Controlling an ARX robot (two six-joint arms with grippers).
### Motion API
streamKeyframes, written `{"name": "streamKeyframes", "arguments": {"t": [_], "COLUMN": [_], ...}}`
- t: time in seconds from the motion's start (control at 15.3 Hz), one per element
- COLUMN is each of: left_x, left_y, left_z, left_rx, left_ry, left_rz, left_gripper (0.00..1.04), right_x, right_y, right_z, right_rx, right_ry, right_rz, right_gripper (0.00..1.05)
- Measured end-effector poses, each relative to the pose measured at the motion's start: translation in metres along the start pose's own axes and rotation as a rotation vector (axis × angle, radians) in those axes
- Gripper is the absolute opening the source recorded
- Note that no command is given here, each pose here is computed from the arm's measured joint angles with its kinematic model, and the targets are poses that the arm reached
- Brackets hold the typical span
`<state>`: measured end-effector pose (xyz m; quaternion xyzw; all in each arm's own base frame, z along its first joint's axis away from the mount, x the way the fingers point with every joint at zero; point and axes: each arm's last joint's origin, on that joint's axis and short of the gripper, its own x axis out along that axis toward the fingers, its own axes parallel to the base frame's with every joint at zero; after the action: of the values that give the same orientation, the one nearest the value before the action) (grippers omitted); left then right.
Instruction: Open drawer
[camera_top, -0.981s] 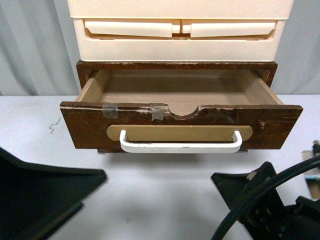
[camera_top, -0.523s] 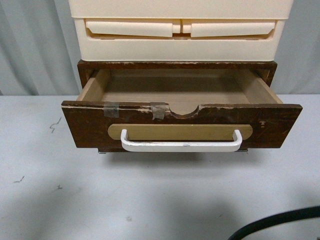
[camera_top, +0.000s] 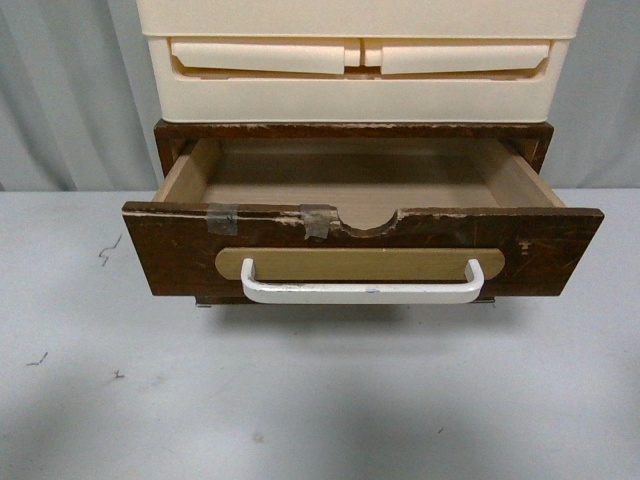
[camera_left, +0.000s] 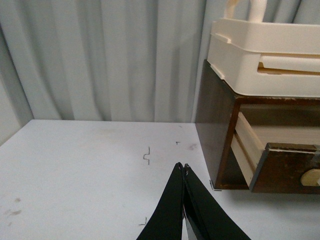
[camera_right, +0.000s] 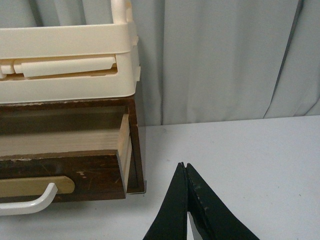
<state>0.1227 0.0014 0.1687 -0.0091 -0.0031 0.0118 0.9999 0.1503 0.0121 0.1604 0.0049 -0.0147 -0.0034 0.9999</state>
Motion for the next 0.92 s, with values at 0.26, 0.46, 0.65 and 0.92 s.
{"name": "streamKeyframes", "arguments": {"t": [0.26,0.46,0.65,0.92], "left_x": [-0.008,-0.011,-0.015,-0.025], "left_y": [-0.001,-0.001,-0.001,-0.001], "left_z": [0.001,0.001,0.0,-0.003], "left_rx": [0.0,0.0,0.0,0.0], "left_ry": [-0.005,-0.005,-0.003,0.012], "left_rz": [-0.025,-0.024,-0.024,-0.024], "left_gripper": [0.02,0.02,0.02,0.02], "right_x": [-0.018,-0.027,-0.033,-0.039], "right_y": [-0.013,-0.013,-0.013,-0.013], "right_z": [0.008,0.01,0.011,0.011], "right_rx": [-0.004,-0.004,-0.004,-0.004], "right_ry": [0.027,0.022,0.016,0.015], "right_rz": [-0.001,-0.001,-0.001,0.0], "right_gripper": [0.02,0.02,0.02,0.02]}}
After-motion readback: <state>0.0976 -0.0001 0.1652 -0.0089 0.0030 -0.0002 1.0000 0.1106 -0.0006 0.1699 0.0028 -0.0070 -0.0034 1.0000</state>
